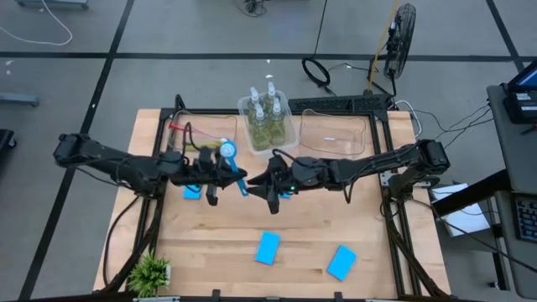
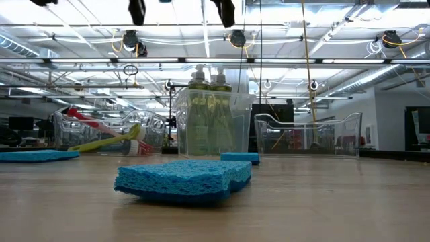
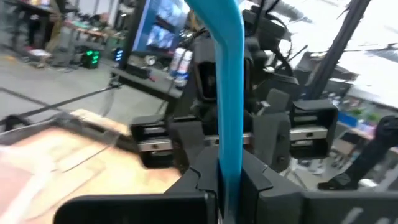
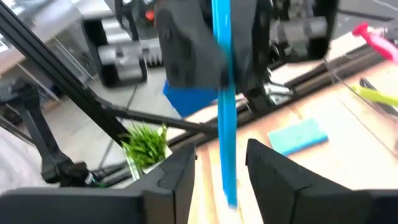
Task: Pick & Place Kitchen Sink Supplies
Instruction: Put the blue dish brush into the left transparent bin
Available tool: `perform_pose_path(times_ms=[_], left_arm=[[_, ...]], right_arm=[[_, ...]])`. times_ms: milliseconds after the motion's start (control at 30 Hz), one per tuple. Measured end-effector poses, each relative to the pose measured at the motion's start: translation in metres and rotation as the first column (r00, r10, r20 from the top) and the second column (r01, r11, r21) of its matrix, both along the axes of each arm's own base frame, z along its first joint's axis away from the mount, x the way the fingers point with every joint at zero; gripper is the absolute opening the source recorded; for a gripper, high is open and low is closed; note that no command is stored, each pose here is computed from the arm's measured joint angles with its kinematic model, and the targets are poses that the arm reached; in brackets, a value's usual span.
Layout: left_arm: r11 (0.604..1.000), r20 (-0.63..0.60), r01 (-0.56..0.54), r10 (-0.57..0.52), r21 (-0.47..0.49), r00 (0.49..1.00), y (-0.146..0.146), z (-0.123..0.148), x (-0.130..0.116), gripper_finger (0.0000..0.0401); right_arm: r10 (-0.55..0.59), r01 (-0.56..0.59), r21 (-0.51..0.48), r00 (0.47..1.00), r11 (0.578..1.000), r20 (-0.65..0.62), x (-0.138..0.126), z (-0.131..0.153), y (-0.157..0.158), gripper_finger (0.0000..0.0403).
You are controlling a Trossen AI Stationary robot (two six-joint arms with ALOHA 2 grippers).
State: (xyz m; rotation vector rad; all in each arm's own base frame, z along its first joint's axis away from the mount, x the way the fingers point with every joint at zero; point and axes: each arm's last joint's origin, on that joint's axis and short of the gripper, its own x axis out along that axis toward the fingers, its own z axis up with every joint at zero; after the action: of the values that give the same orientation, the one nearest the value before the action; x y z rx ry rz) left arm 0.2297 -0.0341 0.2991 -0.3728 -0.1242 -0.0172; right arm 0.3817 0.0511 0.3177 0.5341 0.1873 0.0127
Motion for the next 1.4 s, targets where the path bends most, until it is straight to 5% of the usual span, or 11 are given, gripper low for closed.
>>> perform_pose_path(times_ms=[233, 433, 700, 933, 1200, 1400], left_arm=[[0.991, -0.145, -0.133, 0.136, 0.024, 0.98, 0.009, 0.002, -0.03, 0.0015], [0.97, -0.346, -0.221, 0.242, 0.099, 0.907, 0.016, -0.002, -0.053, 0.0015], [0.902, -0.664, -0.25, 0.428, 0.351, 0.613, 0.037, 0.017, -0.071, 0.0015], [0.837, -0.756, -0.139, 0.54, 0.53, 0.369, 0.062, 0.015, -0.07, 0.0015], [0.812, -0.81, 0.056, 0.57, 0.581, 0.134, 0.092, -0.007, -0.058, 0.0015], [0.788, -0.81, 0.214, 0.586, 0.577, 0.028, 0.112, -0.018, -0.053, 0.0015]], right_arm=[[0.001, -0.004, -0.021, 0.99, 1.0, -0.141, -0.003, -0.013, 0.0, 0.0151], [0.07, -0.088, -0.108, 0.985, 0.99, -0.159, -0.005, -0.015, 0.001, 0.0149], [0.139, -0.16, -0.185, 0.983, 0.97, -0.118, -0.013, -0.001, 0.001, 0.0148], [0.116, -0.131, -0.237, 0.99, 0.963, -0.074, -0.026, 0.018, -0.004, 0.0149], [0.014, -0.035, -0.312, 0.997, 0.949, -0.071, -0.051, 0.039, -0.011, 0.015], [0.012, -0.026, -0.294, 0.999, 0.956, -0.051, -0.081, 0.038, -0.015, 0.0147]])
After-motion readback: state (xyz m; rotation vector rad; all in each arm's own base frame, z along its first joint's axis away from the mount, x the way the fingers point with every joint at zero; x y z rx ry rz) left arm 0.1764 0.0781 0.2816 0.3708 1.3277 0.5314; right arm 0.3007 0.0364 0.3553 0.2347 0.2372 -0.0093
